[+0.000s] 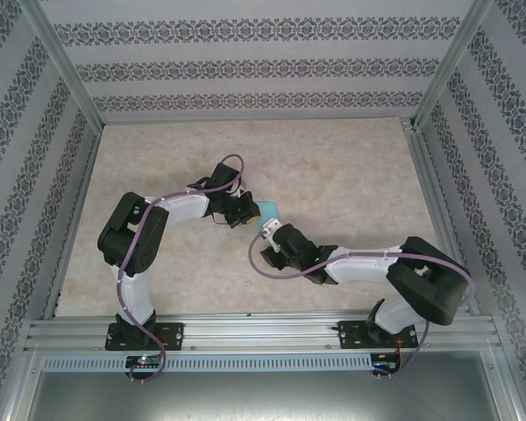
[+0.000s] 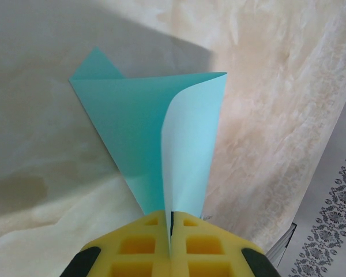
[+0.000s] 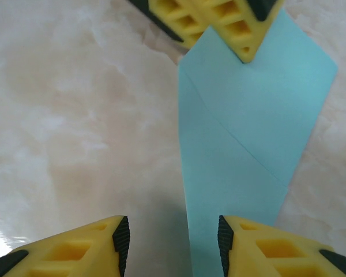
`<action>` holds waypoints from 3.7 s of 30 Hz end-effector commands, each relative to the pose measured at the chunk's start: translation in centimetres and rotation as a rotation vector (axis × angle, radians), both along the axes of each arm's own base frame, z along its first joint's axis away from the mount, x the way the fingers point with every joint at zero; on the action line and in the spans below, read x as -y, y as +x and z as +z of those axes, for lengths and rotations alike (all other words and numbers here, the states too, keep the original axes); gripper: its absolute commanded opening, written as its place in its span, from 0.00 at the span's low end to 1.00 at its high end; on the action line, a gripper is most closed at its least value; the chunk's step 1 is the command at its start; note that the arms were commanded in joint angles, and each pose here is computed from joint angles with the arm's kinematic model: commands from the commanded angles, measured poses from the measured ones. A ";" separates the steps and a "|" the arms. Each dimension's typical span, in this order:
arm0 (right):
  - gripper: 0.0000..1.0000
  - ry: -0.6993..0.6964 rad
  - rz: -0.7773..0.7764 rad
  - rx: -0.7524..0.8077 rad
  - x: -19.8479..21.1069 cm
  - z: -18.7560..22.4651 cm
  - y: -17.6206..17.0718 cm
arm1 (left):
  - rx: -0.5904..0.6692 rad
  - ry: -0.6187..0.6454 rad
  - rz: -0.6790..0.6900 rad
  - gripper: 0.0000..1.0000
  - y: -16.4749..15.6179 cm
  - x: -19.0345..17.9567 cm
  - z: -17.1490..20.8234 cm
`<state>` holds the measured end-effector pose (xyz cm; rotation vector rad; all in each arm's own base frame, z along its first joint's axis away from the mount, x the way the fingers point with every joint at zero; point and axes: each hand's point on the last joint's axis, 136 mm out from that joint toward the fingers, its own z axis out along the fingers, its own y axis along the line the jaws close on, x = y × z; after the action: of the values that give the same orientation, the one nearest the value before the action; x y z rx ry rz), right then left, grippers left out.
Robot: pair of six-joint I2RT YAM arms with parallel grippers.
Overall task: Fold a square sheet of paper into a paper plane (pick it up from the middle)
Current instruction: Fold the wing for the fifth time at the center of the table.
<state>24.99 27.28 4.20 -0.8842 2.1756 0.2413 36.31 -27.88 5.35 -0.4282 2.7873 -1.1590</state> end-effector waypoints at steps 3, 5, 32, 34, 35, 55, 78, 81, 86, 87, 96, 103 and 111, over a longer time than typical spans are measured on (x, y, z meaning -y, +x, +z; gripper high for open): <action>0.45 -0.147 -0.006 0.161 -0.1 0.4 2.4 | -0.017 0.005 0.005 0.01 0.2 -0.4 0.5; 0.41 -0.171 -0.024 0.180 0.1 0.4 2.8 | -0.019 0.017 0.004 0.01 0.1 -0.5 0.4; 0.11 -0.274 -0.005 0.190 0.2 -1.5 2.5 | -0.005 0.019 -0.002 0.04 -0.1 -0.7 1.1; 0.05 -0.269 -0.014 0.192 0.2 -1.2 2.6 | -0.001 0.025 0.004 0.08 0.0 -0.8 1.3; 0.04 -0.258 -0.014 0.196 0.1 -1.1 2.6 | 0.001 0.029 0.006 0.12 0.0 -0.9 1.4; 0.00 0.199 0.005 -0.112 -2.9 0.1 1.8 | 0.162 0.350 0.191 0.69 -1.8 -9.7 6.1; 0.00 0.523 -0.193 -0.614 -2.7 -3.1 2.4 | 0.099 0.297 0.150 0.69 -2.8 -8.6 3.7; 0.00 0.557 -0.222 -0.676 -2.6 -3.6 2.5 | 0.099 0.274 0.135 0.69 -2.8 -8.1 3.6; 0.00 0.614 -0.263 -0.765 -2.5 -4.0 2.5 | 0.132 0.199 0.109 0.65 -2.5 -6.9 3.8; 0.00 0.620 -0.269 -0.779 -2.5 -4.1 2.5 | 0.137 0.176 0.101 0.61 -2.5 -6.5 3.8; 0.00 0.607 -0.340 -0.859 -1.8 -5.6 2.2 | 0.142 -0.057 0.044 0.29 -1.9 -2.2 3.2; 0.00 0.534 -0.402 -0.912 -0.8 -6.8 1.4 | 0.161 -0.160 0.013 0.29 -1.8 0.6 2.5; 0.00 0.533 -0.425 -0.950 -0.8 -7.3 1.3 | 0.171 -0.163 -0.007 0.30 -1.6 1.5 1.9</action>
<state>28.99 29.95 1.74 -0.0422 2.6271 1.2604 33.85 -28.22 5.85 -0.3704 2.6287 -1.2948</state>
